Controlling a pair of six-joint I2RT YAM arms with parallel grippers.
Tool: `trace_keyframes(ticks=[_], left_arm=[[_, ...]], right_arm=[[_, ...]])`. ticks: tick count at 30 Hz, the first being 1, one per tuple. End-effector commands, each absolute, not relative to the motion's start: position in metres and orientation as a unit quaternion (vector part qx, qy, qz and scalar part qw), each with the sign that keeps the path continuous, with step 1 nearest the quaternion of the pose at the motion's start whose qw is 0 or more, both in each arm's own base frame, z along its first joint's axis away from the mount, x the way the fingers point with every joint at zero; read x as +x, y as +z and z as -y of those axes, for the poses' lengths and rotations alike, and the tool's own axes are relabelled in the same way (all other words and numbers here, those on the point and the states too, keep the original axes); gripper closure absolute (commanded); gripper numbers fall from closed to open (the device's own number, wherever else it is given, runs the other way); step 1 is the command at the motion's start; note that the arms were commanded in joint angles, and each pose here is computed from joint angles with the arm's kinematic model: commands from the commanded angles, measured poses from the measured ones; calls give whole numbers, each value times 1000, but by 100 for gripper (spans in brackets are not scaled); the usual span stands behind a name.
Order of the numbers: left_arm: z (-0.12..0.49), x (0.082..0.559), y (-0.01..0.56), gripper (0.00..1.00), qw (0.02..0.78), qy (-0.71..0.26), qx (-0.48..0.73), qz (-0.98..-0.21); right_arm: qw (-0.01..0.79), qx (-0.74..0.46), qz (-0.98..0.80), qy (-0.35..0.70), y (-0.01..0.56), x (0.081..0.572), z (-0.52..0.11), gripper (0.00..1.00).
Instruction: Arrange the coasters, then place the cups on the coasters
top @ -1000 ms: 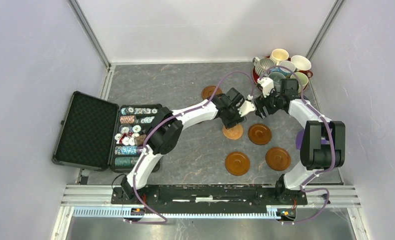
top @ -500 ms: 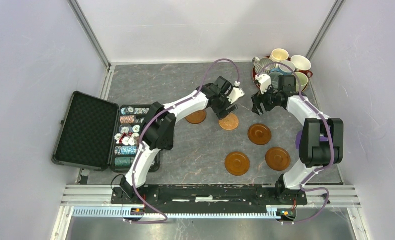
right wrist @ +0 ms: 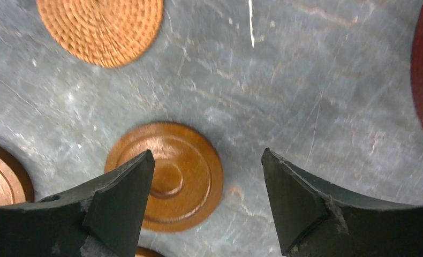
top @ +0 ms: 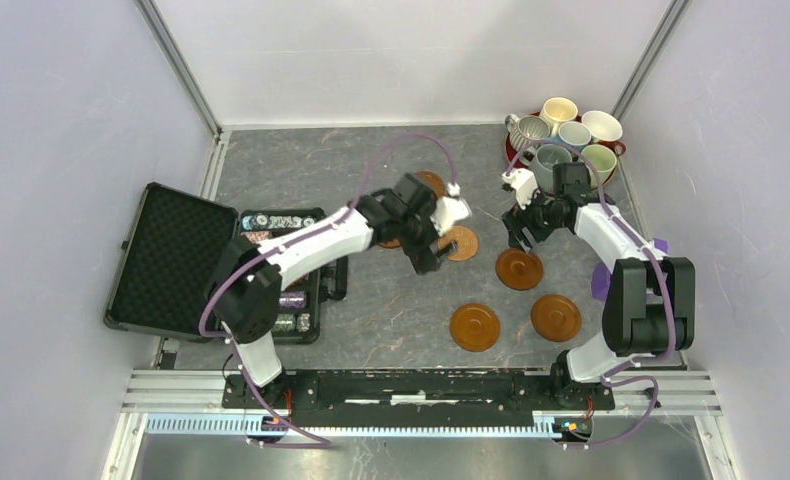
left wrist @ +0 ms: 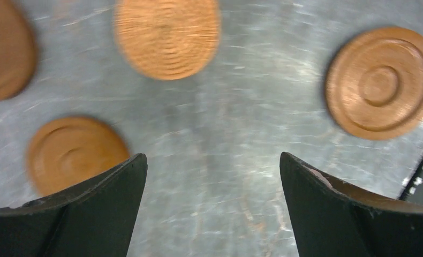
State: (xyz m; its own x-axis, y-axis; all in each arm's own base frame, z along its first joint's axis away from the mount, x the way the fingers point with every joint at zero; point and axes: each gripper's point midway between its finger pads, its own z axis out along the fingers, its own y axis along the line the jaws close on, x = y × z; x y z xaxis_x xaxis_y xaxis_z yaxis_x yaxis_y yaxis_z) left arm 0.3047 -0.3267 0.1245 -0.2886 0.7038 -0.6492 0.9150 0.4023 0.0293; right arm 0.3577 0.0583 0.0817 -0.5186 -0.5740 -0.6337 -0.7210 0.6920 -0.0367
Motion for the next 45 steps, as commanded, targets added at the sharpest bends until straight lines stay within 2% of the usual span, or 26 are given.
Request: trace_keyframes(ticks=[1, 9, 23, 29, 34, 38, 45], left_arm=[[372, 251, 107, 0, 279, -220, 552, -754], [417, 212, 82, 0, 282, -208, 597, -722], [449, 195, 43, 4, 263, -206, 604, -724], [422, 190, 29, 19, 230, -168, 638, -715], [382, 183, 19, 29, 204, -139, 666, -704], [352, 190, 15, 33, 191, -131, 653, -721], [314, 207, 14, 34, 186, -124, 637, -737]], right_arm=[[292, -376, -876, 83, 77, 341, -30, 19], [259, -384, -884, 69, 54, 320, -20, 20], [257, -366, -892, 63, 29, 315, -18, 29], [269, -356, -892, 66, 29, 328, -21, 35], [279, -359, -889, 52, 30, 345, -24, 44], [289, -366, -884, 35, 30, 364, -35, 50], [330, -347, -878, 16, 43, 422, -44, 53]])
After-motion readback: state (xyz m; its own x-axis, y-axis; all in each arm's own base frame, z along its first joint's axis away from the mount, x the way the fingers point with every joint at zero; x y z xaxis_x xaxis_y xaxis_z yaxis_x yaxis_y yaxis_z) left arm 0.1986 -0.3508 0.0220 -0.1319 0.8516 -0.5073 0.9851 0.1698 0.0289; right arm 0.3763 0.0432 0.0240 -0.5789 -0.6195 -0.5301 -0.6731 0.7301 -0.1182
